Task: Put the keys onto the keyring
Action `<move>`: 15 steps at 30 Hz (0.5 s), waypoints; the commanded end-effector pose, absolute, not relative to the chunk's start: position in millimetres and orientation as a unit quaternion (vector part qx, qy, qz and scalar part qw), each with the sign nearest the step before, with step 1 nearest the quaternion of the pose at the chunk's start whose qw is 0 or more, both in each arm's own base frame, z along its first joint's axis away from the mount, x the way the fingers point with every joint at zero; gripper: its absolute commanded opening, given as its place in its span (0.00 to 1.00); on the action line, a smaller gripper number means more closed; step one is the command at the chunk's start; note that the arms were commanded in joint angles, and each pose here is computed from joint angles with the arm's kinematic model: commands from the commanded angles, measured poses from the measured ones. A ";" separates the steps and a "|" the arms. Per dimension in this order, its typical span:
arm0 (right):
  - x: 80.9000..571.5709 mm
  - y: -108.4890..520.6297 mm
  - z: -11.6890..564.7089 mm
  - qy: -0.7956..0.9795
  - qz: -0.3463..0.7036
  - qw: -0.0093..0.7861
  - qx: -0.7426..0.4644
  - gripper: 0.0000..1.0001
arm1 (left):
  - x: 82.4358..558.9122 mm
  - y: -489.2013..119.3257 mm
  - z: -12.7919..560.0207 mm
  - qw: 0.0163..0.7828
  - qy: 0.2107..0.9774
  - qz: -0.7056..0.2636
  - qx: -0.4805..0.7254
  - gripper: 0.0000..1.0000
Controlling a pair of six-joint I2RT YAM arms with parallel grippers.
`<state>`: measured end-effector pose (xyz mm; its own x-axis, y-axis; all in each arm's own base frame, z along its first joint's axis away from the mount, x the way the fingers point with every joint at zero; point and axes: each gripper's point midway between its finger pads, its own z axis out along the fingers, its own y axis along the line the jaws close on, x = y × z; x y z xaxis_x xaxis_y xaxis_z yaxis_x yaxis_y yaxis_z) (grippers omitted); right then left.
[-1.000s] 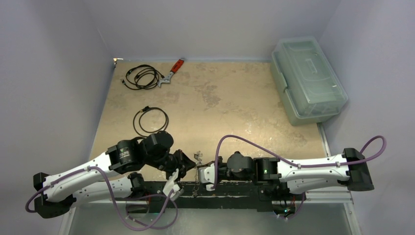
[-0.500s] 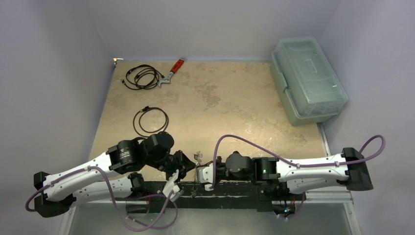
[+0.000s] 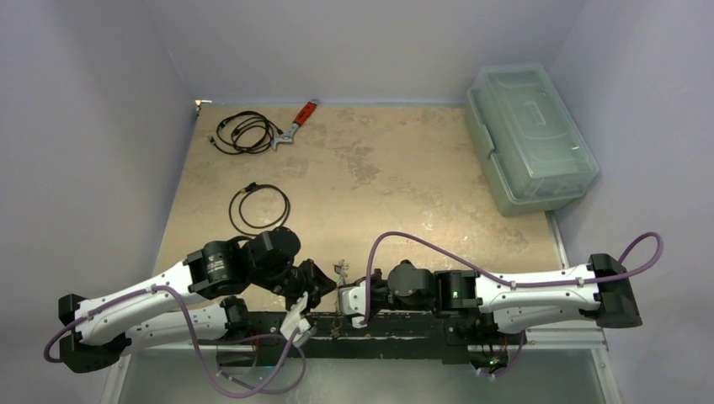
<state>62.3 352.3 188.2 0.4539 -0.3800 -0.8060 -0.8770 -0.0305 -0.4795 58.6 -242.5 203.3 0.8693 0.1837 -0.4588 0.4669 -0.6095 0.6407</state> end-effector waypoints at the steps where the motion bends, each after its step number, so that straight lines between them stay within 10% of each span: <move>1: 62.9 361.5 227.7 0.456 0.261 0.555 -0.646 0.00 | 56.2 -243.3 205.6 0.401 0.182 -0.181 0.879 0.00; 15: 63.8 361.5 228.7 0.458 0.260 0.556 -0.643 0.00 | 53.6 -247.3 200.7 0.395 0.180 -0.189 0.881 0.00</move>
